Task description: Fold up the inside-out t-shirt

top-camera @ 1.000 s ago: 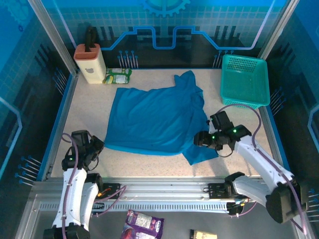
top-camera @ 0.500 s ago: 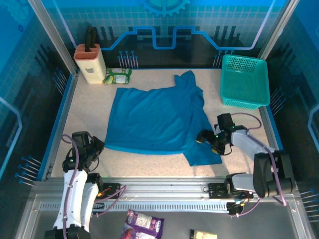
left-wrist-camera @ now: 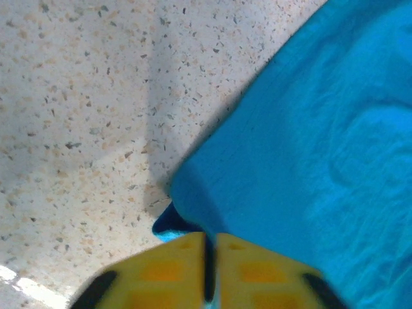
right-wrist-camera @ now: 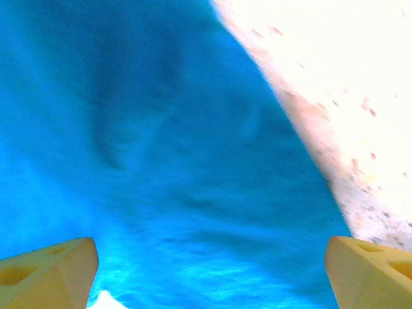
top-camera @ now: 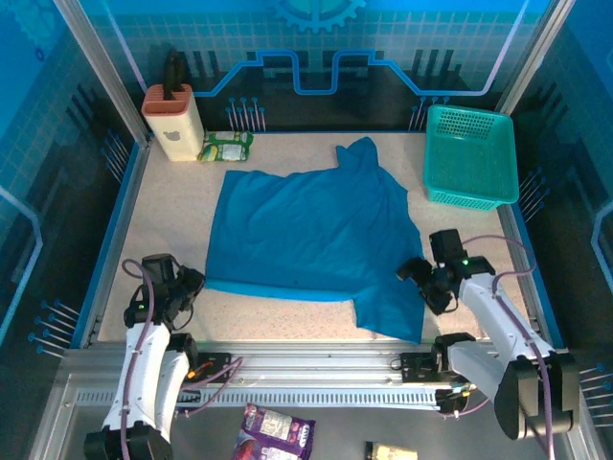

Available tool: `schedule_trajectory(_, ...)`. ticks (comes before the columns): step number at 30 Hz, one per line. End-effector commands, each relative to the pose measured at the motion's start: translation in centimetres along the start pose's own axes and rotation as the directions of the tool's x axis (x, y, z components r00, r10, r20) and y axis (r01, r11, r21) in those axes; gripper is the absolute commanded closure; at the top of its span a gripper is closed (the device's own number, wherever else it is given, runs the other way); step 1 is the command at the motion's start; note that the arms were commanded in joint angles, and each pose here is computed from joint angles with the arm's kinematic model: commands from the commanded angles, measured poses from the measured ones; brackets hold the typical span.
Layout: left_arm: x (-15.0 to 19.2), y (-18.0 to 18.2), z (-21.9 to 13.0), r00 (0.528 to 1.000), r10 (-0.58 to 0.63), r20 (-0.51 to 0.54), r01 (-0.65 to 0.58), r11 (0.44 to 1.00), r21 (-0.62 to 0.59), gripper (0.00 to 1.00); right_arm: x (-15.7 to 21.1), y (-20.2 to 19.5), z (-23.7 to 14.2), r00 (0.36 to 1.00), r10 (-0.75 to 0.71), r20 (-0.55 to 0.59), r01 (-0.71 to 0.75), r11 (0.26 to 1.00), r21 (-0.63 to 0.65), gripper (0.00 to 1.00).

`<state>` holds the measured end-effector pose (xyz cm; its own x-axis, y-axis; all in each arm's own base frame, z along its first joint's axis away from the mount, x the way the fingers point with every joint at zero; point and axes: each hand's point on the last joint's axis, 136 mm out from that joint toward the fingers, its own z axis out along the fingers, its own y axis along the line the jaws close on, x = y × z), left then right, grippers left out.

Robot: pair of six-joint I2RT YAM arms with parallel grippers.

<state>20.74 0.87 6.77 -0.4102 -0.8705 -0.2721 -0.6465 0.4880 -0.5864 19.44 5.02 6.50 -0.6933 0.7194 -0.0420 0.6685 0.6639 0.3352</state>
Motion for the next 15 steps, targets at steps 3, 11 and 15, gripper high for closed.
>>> schedule_trajectory(3, -1.1, -2.5, -1.6, 1.0, 0.016, 0.018, -0.018, 0.998, 0.068, 0.66, -3.6, 6.1, -0.9, 0.968, -0.244, 0.065, 0.25, 0.961, -0.119, 0.09)
schedule_trajectory(11, -3.1, -7.6, -3.2, 0.991, 0.127, 0.048, -0.134, 0.973, 0.191, 0.6, -7.0, 15.2, 3.5, 0.894, -0.448, -0.021, 0.417, 0.847, -0.33, 0.16)
schedule_trajectory(15, -2.9, -12.1, -0.7, 0.973, 0.221, -0.064, -0.193, 0.936, 0.295, 0.62, -10.3, 17.8, 4.8, 0.87, -0.492, 0.024, 0.475, 0.826, -0.305, 0.16)
